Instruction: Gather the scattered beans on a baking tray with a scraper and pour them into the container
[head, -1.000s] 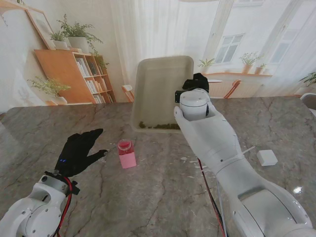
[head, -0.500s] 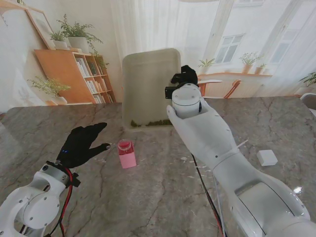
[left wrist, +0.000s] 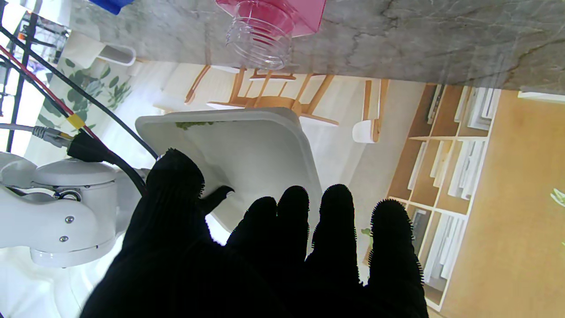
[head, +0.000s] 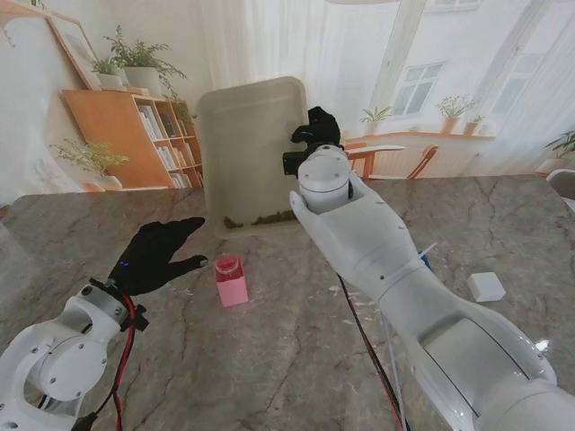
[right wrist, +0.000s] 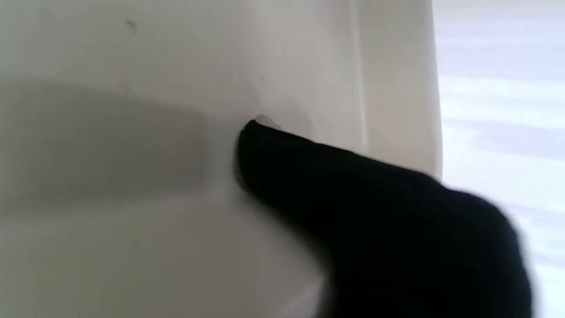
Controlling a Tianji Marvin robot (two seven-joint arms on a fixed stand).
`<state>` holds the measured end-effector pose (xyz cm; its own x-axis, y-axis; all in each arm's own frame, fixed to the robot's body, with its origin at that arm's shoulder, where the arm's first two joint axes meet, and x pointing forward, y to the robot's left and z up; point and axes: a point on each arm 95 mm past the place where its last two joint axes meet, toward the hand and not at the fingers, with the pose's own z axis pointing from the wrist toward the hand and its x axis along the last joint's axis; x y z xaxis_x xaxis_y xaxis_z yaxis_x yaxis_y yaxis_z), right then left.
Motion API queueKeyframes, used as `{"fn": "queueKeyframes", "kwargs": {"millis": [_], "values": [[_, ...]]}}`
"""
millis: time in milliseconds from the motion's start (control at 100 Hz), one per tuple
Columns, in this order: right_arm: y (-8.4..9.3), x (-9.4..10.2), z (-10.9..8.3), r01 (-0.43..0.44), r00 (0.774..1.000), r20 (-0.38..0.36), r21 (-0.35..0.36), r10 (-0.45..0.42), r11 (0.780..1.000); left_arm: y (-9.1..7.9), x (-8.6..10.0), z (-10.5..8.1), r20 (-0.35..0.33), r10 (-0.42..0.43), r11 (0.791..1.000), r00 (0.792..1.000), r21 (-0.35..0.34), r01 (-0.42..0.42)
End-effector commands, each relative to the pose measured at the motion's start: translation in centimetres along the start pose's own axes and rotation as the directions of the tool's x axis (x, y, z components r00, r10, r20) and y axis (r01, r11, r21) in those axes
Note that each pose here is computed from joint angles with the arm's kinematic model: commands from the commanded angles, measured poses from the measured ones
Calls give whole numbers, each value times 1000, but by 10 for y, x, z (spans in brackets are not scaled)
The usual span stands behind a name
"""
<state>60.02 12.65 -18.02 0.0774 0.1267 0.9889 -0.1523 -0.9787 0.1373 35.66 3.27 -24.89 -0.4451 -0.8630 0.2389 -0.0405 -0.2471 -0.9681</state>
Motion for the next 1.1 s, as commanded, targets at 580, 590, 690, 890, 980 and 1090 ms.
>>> {"fn": "queueKeyframes", "kwargs": {"millis": [580,590,690,890,980,1090], "values": [[-25,18,-11,-23,998,-63,96,29,995,-37,10,15,-149,43,995,988,-86,-57],[-25,18,-11,-22,998,-63,97,29,995,-38,10,15,-150,44,994,988,-88,-58],[-26,18,-11,-21,997,-77,107,30,994,-39,10,17,-156,44,993,987,-102,-60],[-30,17,-14,-24,994,-98,123,36,992,-40,10,20,-163,43,992,986,-106,-61],[-31,17,-15,-26,993,-110,133,40,991,-40,10,21,-163,43,992,986,-108,-61],[-33,17,-17,-15,991,-131,146,35,989,-39,10,21,-160,40,992,986,-111,-58]]}}
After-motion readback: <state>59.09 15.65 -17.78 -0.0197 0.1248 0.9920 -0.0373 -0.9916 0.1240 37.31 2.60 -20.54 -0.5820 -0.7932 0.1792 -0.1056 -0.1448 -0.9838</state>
